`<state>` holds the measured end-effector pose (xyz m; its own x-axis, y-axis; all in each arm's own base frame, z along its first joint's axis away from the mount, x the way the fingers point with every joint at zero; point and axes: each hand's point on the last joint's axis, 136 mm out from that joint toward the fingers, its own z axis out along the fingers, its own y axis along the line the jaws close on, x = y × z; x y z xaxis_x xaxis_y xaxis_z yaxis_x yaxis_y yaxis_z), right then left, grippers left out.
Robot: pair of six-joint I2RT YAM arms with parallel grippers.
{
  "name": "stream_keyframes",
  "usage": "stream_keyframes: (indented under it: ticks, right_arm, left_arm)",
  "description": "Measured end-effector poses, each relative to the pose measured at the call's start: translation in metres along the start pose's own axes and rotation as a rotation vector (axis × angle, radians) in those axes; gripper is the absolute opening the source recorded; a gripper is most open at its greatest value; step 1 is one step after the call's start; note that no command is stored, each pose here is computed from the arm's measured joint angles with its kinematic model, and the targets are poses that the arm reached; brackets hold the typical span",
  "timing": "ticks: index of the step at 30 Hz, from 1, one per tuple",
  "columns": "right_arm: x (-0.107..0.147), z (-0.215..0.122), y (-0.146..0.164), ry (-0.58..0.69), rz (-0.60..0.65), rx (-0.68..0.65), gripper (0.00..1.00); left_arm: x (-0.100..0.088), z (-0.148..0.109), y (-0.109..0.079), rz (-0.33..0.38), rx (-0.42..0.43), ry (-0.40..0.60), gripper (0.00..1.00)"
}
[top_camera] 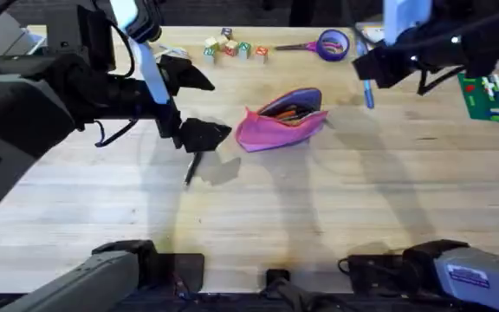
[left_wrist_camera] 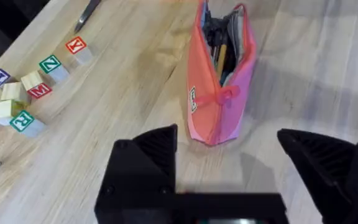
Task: Unzip the bag, pick up the pens from the table one at a time and place them inside, then zip the bag closed.
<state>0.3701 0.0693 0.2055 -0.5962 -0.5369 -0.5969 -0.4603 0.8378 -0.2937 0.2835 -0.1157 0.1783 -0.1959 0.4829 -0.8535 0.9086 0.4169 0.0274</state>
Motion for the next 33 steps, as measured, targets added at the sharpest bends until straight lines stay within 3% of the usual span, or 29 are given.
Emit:
stream_keyframes:
  ticks: [1, 2, 4, 16, 27, 33]
  right_arm:
    - [-0.004, 0.0, 0.007, -0.019, -0.046, -0.029, 0.033]
    - [-0.021, -0.005, 0.045, -0.134, -0.305, -0.203, 0.032]
    - [-0.028, -0.011, 0.062, -0.217, -0.461, -0.284, 0.032]
    - [-0.042, -0.028, 0.096, -0.419, -0.706, -0.435, 0.03]
    - [-0.027, -0.001, 0.11, -0.432, -0.922, -0.5, 0.03]
    - [-0.02, 0.013, 0.115, -0.426, -0.981, -0.527, 0.031]
  left_arm:
    - [0.0, 0.0, 0.0, 0.0, 0.0, 0.0, 0.993]
    - [0.0, 0.0, 0.0, 0.0, 0.0, 0.0, 0.993]
    - [0.0, 0.0, 0.0, 0.0, 0.0, 0.0, 0.993]
    - [0.0, 0.0, 0.0, 0.0, 0.0, 0.0, 0.993]
    - [0.0, 0.0, 0.0, 0.0, 0.0, 0.0, 0.993]
    - [0.0, 0.0, 0.0, 0.0, 0.0, 0.0, 0.993]
